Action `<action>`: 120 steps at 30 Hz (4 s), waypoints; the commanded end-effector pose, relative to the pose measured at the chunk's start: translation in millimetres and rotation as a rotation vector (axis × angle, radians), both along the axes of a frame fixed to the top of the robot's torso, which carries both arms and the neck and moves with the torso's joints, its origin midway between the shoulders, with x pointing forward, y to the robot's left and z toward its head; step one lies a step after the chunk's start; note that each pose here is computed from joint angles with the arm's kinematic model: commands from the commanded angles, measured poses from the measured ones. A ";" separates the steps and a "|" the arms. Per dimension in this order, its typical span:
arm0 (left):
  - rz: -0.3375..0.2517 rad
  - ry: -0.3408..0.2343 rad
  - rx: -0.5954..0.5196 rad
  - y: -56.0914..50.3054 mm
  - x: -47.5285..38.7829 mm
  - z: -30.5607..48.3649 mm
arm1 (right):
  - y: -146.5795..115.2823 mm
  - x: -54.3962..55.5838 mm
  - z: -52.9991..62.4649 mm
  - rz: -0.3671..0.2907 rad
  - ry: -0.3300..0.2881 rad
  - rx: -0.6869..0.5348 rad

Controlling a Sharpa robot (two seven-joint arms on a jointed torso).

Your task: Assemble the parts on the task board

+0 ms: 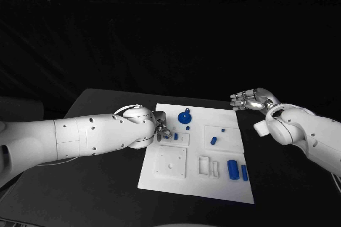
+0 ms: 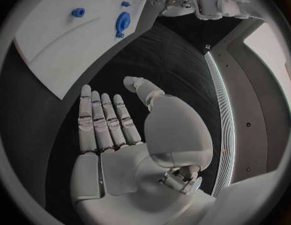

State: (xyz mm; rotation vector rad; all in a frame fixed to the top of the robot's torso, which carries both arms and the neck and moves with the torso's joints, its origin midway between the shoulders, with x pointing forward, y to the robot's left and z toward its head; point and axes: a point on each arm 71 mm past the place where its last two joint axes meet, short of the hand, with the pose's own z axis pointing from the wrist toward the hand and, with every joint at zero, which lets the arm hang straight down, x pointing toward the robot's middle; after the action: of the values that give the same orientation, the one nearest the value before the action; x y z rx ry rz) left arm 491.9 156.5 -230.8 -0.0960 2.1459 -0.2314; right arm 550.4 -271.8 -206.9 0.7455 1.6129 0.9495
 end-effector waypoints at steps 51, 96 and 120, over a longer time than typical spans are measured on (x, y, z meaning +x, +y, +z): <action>0.008 0.130 0.085 10.9 -8.2 -21.4 | 1.5 -0.1 -1.3 0.025 0.002 -0.005; -0.029 0.139 0.092 2.2 -6.8 -22.4 | 1.8 -0.1 -1.3 0.024 0.001 -0.005; -0.023 0.122 0.098 5.3 -4.0 -21.9 | 0.9 -0.1 -1.3 0.021 0.001 -0.006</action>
State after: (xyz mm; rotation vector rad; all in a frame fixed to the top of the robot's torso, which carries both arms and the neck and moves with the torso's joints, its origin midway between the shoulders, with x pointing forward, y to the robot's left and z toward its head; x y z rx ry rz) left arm 497.6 163.3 -236.2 -0.0757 2.1953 -0.1750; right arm 550.6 -272.3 -208.5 0.7445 1.6223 0.9499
